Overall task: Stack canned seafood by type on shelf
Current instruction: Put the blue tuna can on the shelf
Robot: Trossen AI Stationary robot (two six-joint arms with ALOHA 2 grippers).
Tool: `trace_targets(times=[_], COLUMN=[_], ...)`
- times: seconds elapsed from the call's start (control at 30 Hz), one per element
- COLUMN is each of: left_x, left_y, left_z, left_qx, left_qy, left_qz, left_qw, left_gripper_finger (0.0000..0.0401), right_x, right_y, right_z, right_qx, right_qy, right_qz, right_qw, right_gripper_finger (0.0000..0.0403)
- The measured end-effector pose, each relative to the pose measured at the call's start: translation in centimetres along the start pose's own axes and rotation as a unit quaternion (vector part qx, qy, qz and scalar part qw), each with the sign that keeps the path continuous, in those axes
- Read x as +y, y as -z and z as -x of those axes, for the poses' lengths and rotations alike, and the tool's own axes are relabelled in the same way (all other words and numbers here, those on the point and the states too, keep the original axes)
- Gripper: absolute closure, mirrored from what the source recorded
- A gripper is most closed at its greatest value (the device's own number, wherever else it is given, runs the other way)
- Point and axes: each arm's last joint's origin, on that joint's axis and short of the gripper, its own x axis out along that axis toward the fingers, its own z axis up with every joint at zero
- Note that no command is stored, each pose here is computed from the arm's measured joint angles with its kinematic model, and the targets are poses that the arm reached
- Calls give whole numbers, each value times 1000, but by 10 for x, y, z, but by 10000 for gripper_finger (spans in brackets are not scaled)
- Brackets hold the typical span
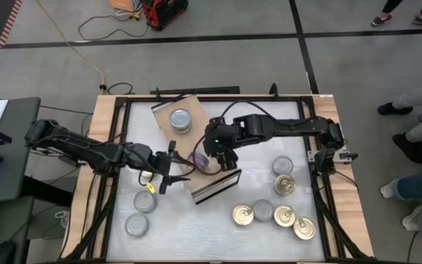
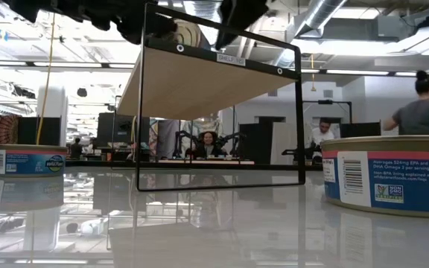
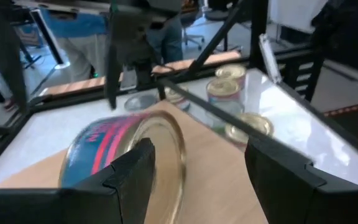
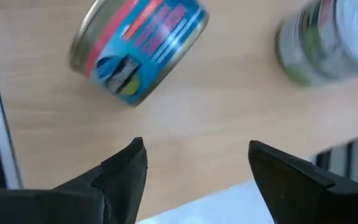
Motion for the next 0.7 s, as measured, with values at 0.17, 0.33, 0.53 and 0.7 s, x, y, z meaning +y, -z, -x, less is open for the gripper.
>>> trace_targets(times=[0.17, 0.33, 0.53, 0.7], left_x=[-1, -7, -11, -9], left_y=[0, -6, -6, -3], left_z=[2, 9, 18, 17], left_qx=[7, -7, 17, 38], left_qy=[-12, -3, -46, -109], left_qz=[-1, -10, -16, -46], left_qw=[1000, 1000, 999, 992], left_gripper_finger=[162, 162, 162, 162], right_x=[-5, -12, -28, -26], right_y=[11, 13, 13, 21], right_z=[-14, -35, -44, -58], right_qx=[24, -5, -59, -70], right_qy=[-5, 21, 21, -28], right_qz=[-59, -61, -76, -96], right_qw=[998, 998, 995, 993], right_gripper_finger=[105, 108, 108, 108])
